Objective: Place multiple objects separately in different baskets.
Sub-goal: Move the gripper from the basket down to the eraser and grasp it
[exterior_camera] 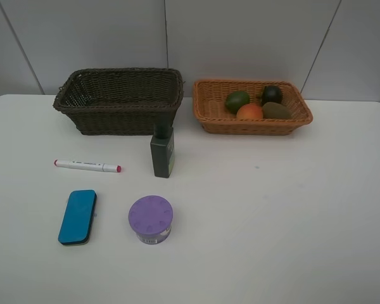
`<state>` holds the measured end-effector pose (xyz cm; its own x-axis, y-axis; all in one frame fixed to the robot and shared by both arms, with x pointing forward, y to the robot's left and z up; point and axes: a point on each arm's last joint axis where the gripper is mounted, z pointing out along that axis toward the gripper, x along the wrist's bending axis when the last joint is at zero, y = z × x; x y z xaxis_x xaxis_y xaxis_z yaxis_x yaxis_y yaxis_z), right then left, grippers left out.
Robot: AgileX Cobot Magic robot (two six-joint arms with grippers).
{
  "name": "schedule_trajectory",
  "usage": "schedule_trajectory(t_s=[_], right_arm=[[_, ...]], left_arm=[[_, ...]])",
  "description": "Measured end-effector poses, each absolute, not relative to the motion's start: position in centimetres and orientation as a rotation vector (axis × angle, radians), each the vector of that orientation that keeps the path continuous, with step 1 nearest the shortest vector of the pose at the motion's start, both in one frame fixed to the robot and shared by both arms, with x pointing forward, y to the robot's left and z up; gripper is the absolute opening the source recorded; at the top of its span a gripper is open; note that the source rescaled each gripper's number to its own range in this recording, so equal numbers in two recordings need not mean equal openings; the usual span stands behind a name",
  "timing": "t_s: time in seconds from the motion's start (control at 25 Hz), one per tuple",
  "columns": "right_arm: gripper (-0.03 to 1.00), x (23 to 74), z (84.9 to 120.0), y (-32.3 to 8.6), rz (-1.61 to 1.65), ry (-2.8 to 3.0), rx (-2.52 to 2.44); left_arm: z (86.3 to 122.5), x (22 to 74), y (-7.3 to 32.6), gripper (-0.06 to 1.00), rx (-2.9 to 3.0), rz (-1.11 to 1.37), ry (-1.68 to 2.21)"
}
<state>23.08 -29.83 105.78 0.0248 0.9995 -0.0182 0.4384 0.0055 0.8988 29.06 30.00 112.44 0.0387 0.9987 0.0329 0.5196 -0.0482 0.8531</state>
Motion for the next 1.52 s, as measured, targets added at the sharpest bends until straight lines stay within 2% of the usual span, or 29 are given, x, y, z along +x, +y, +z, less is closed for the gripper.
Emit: schedule_trajectory(t_s=[0.24,0.6,0.8,1.16,1.52], right_arm=[[0.91,23.1,105.8,-29.8,0.929,1.517,1.538],[0.92,23.1,105.8,-29.8,0.929,1.517,1.538],[0.93,23.1,105.8,-29.8,0.929,1.517,1.538],[0.93,23.1,105.8,-29.8,0.93,1.517,1.537],[0.93,23.1,105.8,-29.8,0.931,1.515,1.536]], left_arm=[[113.6,36.0,29.5,1.0,1.719,0.731,1.644],[107.9,44.2,28.9,1.0,1.82,0.392,1.905],[105.0,47.0,26.7,1.0,1.863,0.287,1.934],[100.3,48.8,22.3,1.0,1.97,0.118,2.038],[96.6,49.2,19.1,1.0,2.034,0.058,2.133]])
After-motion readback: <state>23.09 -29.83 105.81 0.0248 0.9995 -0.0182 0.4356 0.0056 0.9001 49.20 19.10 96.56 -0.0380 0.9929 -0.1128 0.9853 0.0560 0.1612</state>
